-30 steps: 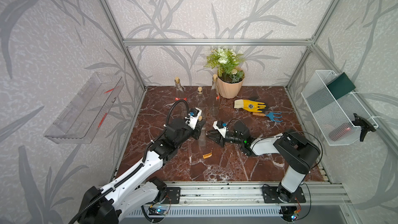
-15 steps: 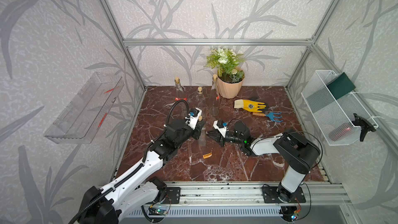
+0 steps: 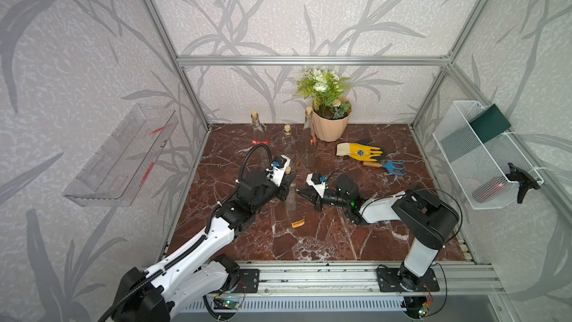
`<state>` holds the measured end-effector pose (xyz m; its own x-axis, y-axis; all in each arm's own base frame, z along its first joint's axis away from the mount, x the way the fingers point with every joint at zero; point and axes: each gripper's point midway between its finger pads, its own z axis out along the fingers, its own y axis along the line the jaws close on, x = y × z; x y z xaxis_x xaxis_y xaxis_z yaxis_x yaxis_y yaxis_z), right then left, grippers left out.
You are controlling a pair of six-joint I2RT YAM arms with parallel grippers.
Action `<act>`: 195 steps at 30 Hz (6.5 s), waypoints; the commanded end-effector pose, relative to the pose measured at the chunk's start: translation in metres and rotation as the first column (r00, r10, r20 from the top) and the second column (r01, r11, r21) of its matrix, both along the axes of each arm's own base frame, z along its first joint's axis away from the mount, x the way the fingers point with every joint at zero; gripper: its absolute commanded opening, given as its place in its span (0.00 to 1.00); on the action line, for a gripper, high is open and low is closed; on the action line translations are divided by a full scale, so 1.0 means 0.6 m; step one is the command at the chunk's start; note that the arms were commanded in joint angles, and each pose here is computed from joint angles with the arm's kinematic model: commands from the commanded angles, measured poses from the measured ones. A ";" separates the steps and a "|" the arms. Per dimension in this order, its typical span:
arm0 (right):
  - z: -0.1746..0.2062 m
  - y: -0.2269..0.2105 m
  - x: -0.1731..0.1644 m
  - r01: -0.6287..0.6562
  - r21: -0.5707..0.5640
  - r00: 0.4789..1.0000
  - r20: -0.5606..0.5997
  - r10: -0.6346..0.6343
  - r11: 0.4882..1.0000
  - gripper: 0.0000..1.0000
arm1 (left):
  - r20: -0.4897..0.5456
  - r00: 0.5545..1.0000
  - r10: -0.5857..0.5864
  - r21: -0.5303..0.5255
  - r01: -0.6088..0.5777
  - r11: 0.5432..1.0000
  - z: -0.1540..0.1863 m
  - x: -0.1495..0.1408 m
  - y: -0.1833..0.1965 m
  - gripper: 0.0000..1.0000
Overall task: Remove the label from the bottle
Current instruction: Tear open the label from the bottle.
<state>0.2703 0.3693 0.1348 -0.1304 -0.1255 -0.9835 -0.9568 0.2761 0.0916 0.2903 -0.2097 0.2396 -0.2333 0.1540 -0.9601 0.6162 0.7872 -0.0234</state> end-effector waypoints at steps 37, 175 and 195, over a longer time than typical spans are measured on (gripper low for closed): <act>0.019 -0.007 0.028 0.071 0.022 0.997 0.021 -0.071 0.997 0.00 | -0.027 0.999 0.018 0.018 -0.018 1.000 -0.023 -0.003 0.005 0.00; 0.017 -0.006 0.116 0.256 -0.069 0.966 0.041 -0.254 0.964 0.00 | -0.024 1.000 0.000 0.025 0.000 1.000 -0.022 -0.013 -0.002 0.00; 0.009 -0.001 0.123 0.260 -0.076 0.965 0.041 -0.257 0.963 0.00 | -0.026 1.000 -0.002 0.026 0.003 1.000 -0.023 -0.014 -0.003 0.00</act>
<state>0.3349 0.3645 0.1339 -0.1491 -0.1881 -0.9708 -0.8597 0.5097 0.0333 0.2888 -0.2115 0.2394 -0.2257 0.1573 -0.9614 0.6088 0.7932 -0.0131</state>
